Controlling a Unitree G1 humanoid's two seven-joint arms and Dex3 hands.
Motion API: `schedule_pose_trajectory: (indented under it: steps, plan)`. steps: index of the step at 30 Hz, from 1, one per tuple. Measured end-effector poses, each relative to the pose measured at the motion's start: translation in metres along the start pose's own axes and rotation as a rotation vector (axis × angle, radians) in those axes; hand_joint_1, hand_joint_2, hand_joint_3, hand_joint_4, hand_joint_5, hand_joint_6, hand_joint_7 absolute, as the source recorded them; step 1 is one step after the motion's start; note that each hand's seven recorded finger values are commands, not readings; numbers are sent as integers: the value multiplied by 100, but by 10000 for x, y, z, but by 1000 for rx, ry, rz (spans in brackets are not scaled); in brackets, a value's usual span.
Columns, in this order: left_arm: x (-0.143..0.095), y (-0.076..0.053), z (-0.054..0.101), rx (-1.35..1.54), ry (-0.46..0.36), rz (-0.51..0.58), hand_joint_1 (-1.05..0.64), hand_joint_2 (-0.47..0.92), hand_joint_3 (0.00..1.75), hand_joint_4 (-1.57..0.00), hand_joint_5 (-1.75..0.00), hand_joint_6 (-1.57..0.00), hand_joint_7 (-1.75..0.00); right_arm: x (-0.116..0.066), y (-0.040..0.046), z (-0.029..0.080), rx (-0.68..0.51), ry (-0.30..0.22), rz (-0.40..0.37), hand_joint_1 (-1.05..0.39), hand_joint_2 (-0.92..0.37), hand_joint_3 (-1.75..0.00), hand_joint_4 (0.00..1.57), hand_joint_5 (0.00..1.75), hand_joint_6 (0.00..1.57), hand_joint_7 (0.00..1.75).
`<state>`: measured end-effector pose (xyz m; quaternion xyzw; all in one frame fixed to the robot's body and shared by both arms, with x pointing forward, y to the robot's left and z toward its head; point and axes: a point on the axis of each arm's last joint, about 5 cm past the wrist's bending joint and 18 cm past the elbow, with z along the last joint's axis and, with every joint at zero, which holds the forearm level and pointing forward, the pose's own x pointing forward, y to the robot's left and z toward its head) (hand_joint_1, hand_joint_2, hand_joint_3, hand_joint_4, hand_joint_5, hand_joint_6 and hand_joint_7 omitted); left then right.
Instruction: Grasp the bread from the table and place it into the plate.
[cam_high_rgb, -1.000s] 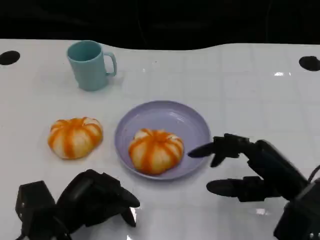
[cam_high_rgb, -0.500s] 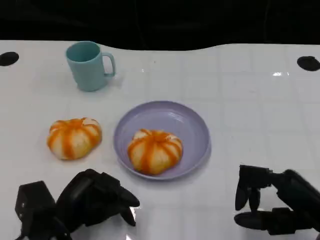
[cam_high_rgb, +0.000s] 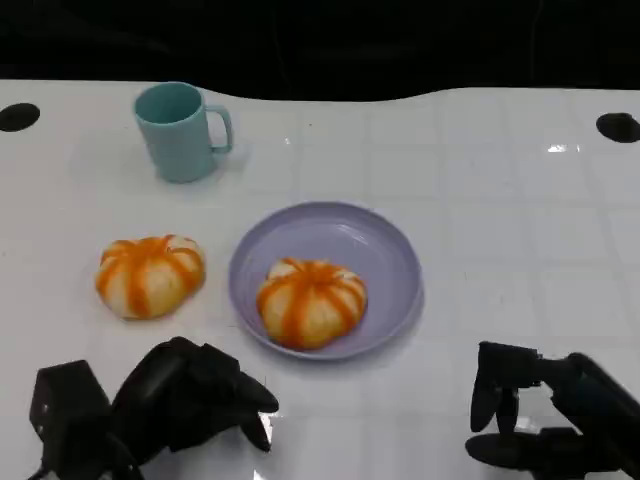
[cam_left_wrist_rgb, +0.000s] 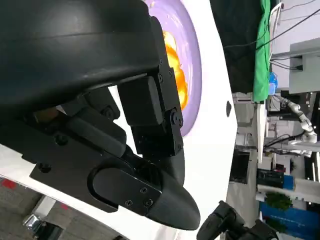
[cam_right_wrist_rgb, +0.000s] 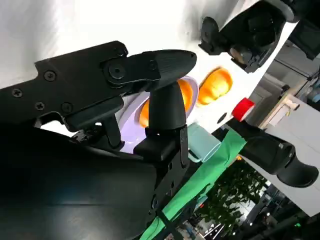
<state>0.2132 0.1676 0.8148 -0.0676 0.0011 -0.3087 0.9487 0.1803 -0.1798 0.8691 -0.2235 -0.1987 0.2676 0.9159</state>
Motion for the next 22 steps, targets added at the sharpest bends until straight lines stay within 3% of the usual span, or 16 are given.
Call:
schedule_pose_trajectory:
  steps: [22]
  plan:
    - [-23, 26, -14, 2, 11, 8, -105, 85, 0, -126, -87, -157, -3, 38, 37, -104, -15, -4, -28, -44, -92, -20, 74, 175, 55, 173]
